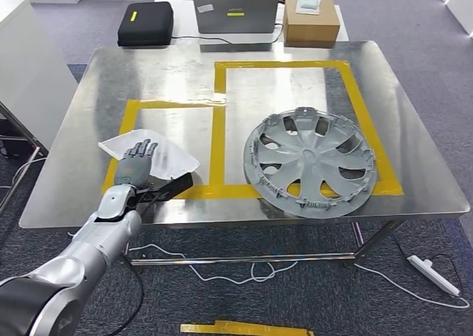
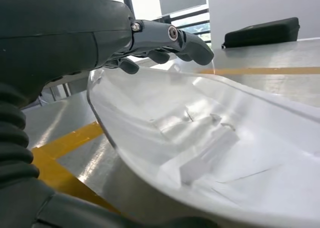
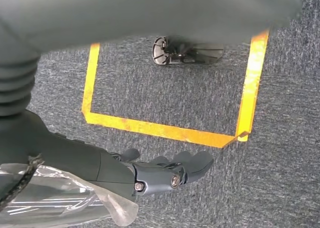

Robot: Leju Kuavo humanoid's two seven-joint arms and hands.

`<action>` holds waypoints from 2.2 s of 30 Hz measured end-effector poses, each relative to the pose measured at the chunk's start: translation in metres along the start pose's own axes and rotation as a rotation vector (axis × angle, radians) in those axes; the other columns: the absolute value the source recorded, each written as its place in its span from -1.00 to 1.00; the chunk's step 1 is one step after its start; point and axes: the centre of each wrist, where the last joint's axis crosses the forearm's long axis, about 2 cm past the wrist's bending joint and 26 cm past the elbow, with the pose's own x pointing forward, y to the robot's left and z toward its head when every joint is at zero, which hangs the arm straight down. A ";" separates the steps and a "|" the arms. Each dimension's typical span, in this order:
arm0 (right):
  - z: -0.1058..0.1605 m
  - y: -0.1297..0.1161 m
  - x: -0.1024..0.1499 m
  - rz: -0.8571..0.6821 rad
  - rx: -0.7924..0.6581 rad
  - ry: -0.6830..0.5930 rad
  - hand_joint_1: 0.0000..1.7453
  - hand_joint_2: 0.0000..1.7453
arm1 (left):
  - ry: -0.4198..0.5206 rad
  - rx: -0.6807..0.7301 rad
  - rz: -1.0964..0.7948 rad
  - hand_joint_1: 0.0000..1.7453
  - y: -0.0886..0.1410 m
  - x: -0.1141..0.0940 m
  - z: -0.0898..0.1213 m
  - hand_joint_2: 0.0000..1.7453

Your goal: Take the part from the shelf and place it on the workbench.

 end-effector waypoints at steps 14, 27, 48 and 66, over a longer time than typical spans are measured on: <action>0.000 0.000 0.000 0.000 0.000 0.000 -1.00 -1.00 | 0.004 0.001 0.009 -1.00 0.000 0.001 0.000 -1.00; 0.000 0.000 0.000 0.000 0.000 0.000 -1.00 -1.00 | 0.005 0.001 0.010 -1.00 0.000 0.001 0.000 -1.00; 0.019 0.054 -0.010 -0.152 -0.108 0.065 -1.00 -1.00 | -0.011 0.674 1.334 -1.00 -0.042 -0.047 0.212 -1.00; 0.018 0.056 -0.005 -0.172 -0.097 0.054 -1.00 -1.00 | -0.093 0.724 0.992 -1.00 -0.017 -0.064 0.229 -1.00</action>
